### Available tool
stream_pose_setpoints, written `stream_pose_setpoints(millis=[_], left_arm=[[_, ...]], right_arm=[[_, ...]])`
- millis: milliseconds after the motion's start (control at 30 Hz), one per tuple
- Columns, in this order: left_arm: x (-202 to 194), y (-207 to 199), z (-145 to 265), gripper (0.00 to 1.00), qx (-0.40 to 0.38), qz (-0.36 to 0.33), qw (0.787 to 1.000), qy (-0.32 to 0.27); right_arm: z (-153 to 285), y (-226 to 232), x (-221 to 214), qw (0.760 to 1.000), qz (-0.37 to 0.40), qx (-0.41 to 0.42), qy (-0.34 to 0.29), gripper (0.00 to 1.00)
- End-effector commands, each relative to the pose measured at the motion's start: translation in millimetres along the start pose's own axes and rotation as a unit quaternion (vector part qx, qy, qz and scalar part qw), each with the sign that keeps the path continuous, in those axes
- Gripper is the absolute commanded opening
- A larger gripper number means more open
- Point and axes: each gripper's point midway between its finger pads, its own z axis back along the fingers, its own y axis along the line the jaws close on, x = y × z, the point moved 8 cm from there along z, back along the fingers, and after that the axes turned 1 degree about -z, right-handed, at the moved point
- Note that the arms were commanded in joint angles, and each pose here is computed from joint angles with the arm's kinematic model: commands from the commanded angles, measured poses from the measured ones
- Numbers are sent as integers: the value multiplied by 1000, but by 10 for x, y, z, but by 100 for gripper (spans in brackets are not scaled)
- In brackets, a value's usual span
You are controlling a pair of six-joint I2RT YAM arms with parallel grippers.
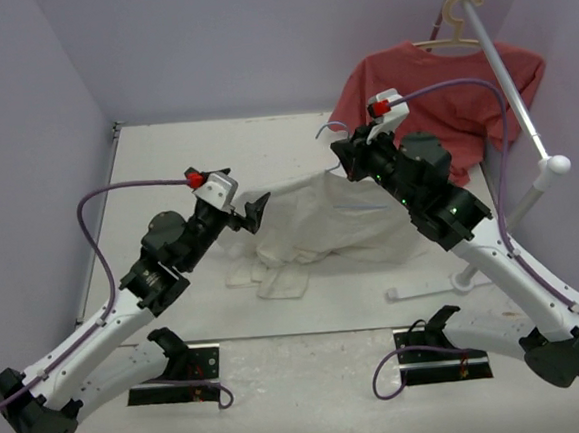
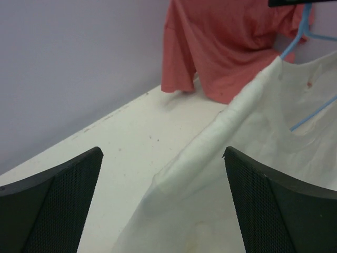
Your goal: Place the t-shirt on the hanger
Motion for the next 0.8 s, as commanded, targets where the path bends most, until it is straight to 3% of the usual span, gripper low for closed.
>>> stream_pose_setpoints(millis=[0, 233, 300, 433, 500, 567, 633, 767], left_arm=[[29, 122, 194, 100, 68, 43, 997, -16], [-87, 27, 266, 99, 27, 48, 998, -6], [-82, 31, 293, 93, 28, 49, 998, -20], [-64, -52, 289, 73, -16, 48, 998, -29], [-76, -96, 281, 57, -37, 48, 998, -27], [-96, -109, 268, 25, -42, 47, 998, -26], [-82, -98, 253, 0, -36, 48, 998, -28], [-102, -32, 236, 0, 6, 65, 998, -17]], right_arm=[[279, -28, 365, 997, -5, 4, -77, 0], [638, -3, 652, 993, -7, 17, -114, 0], [719, 2, 714, 993, -5, 21, -120, 0], [825, -64, 799, 992, -10, 7, -129, 0], [874, -100, 843, 991, -18, 9, -132, 0], [920, -89, 871, 991, -26, 21, -133, 0], [937, -92, 882, 990, -30, 22, -135, 0], [948, -82, 912, 990, -31, 34, -133, 0]])
